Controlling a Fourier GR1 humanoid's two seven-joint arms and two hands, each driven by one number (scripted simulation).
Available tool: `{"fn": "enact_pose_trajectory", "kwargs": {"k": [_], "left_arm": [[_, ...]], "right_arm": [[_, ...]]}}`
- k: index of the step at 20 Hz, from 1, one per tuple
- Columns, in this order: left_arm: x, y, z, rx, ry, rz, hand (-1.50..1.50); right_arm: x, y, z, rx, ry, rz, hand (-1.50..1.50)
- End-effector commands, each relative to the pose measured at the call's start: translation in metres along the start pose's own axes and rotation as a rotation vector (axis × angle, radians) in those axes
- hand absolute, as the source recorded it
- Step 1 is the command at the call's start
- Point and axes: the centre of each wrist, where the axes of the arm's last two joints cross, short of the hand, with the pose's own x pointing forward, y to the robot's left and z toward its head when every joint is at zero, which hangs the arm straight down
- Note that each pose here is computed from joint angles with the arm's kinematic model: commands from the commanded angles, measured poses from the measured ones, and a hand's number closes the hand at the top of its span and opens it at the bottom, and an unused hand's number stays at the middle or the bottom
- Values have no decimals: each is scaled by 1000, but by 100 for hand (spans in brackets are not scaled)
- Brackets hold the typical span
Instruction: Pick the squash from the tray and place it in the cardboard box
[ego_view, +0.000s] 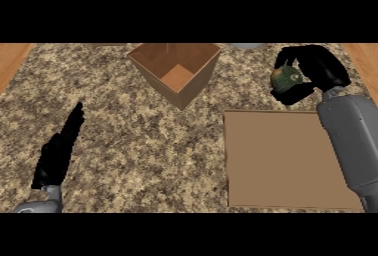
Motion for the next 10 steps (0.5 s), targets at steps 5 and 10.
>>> {"fn": "enact_pose_trajectory", "kwargs": {"k": [5, 10], "left_arm": [[17, 7, -4, 24, 0, -6, 0], [-13, -7, 28, 7, 4, -7, 0]], "right_arm": [[37, -49, -26, -92, -268, -271, 150], [109, -46, -45, -74, -310, -324, 150]]}}
